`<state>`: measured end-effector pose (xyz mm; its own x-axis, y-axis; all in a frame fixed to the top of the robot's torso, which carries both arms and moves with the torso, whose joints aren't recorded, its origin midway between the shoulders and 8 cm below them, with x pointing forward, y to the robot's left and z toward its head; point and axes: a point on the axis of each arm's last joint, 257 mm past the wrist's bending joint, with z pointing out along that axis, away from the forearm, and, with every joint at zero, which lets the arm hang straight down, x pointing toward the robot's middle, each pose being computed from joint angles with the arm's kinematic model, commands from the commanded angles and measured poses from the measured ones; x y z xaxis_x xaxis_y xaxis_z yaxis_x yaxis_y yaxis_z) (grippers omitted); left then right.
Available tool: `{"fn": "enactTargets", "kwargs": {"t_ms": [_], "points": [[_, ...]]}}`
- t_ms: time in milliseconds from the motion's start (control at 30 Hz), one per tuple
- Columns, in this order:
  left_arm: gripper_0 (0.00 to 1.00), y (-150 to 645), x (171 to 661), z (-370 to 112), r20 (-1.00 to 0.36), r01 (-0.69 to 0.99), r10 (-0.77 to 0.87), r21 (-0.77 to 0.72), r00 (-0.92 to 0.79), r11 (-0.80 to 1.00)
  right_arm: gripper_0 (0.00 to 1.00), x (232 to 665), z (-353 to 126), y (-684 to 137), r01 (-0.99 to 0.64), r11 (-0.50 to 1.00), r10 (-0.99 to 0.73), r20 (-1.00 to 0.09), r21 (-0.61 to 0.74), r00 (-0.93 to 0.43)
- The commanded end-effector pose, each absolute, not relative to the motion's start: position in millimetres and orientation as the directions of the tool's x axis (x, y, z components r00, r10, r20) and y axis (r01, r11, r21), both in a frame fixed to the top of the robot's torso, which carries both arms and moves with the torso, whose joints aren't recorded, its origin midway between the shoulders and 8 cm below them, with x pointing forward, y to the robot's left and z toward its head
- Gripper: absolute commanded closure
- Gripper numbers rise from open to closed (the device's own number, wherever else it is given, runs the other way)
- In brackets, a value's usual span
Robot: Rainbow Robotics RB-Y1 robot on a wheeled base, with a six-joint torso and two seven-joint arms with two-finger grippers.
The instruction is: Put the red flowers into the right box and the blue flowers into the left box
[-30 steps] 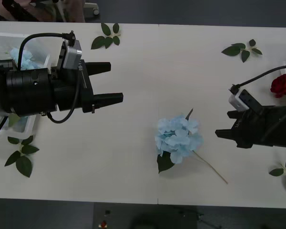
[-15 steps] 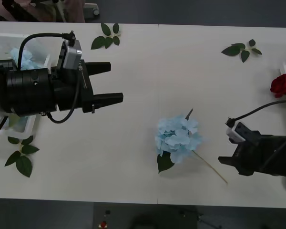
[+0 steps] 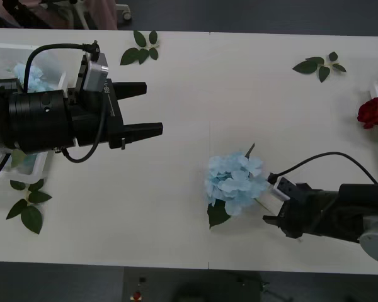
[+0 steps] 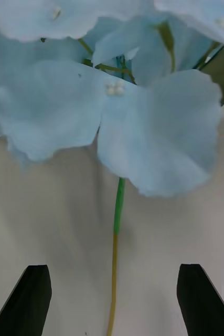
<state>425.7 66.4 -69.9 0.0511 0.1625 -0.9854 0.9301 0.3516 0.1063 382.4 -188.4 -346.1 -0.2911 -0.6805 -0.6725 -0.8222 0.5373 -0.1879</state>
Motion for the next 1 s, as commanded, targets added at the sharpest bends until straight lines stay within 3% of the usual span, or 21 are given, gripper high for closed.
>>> {"fn": "enactTargets", "kwargs": {"t_ms": [33,433,667,767,1000], "points": [[0.0,66.4,422.8,-65.2,-0.976,0.927,0.185,0.168,0.11,0.336,0.3,401.5,-343.2,-166.2,-0.805,0.57,-0.632,-0.713,-0.163,-0.303],[0.0,66.4,422.8,-65.2,-0.976,0.927,0.185,0.168,0.11,0.336,0.31,427.8,-353.7,-130.2,-0.796,0.585,-0.598,-0.744,-0.153,-0.297],[0.0,66.4,422.8,-65.2,-0.976,0.927,0.185,0.168,0.11,0.336,0.74,434.2,-358.7,-128.2,-0.802,0.574,-0.622,-0.725,-0.166,-0.295],[0.0,66.4,422.8,-65.2,-0.976,0.927,0.185,0.168,0.11,0.336,1.0,436.8,-358.7,-130.3,-0.798,0.578,-0.622,-0.723,-0.168,-0.299],[0.0,66.4,422.8,-65.2,-0.976,0.927,0.185,0.168,0.11,0.336,1.0,443.4,-336.9,-134.0,-0.785,0.61,-0.579,-0.739,-0.11,-0.346]]}}
